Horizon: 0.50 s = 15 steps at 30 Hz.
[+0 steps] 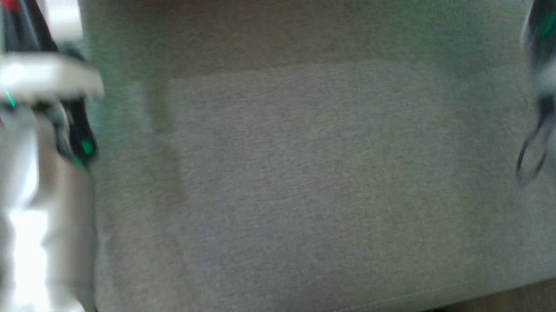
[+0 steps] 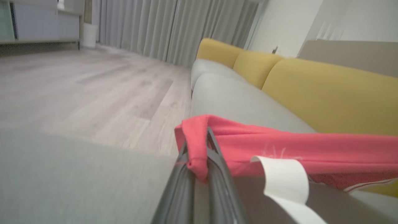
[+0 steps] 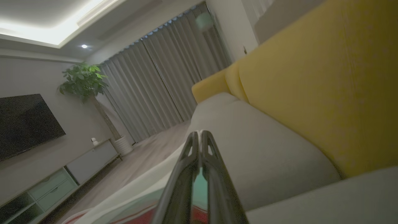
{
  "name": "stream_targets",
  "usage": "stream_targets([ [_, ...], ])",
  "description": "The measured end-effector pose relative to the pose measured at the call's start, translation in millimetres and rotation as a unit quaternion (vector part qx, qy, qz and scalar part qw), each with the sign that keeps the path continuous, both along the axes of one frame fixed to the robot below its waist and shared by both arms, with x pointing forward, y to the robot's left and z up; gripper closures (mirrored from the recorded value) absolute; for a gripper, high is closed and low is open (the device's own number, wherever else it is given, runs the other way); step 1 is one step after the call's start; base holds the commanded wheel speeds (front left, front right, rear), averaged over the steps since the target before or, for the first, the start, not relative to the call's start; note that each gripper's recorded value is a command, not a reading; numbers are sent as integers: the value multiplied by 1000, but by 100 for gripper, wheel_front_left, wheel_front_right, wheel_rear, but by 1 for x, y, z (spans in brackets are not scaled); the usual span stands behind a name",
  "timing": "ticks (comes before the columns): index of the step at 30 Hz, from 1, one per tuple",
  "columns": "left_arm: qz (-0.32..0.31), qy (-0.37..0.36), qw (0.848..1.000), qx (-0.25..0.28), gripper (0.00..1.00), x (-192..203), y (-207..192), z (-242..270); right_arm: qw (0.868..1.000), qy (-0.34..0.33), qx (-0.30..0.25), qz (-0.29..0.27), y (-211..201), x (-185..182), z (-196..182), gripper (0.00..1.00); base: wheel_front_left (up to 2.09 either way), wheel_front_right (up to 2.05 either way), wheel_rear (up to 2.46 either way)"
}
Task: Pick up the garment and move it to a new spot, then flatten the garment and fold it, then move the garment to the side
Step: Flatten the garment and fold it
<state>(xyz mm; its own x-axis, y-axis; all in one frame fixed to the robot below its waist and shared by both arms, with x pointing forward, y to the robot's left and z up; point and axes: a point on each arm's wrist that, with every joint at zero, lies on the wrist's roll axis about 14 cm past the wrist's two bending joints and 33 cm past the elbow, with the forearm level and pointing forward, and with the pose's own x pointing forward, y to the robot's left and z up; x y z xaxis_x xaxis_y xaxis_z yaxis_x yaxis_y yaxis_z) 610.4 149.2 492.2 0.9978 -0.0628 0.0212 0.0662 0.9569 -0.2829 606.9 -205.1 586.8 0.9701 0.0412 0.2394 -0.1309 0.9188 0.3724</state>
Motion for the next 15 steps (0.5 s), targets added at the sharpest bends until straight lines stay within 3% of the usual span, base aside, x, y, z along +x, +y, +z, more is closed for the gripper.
stream_targets([
  [3, 5, 65, 997, -35, 100, -27, -6, -57, 996, 81, 34, -5, -7, -37, -74, 100, 0, 0, 0],
  [6, 10, 115, 992, -59, 100, -57, -14, -95, 988, 140, 60, -9, -9, -82, -122, 100, 0, 0, 0],
  [15, 30, 155, 985, -67, 100, -122, -4, -119, 968, 224, 110, 12, 16, -189, -171, 100, 0, 0, 0],
])
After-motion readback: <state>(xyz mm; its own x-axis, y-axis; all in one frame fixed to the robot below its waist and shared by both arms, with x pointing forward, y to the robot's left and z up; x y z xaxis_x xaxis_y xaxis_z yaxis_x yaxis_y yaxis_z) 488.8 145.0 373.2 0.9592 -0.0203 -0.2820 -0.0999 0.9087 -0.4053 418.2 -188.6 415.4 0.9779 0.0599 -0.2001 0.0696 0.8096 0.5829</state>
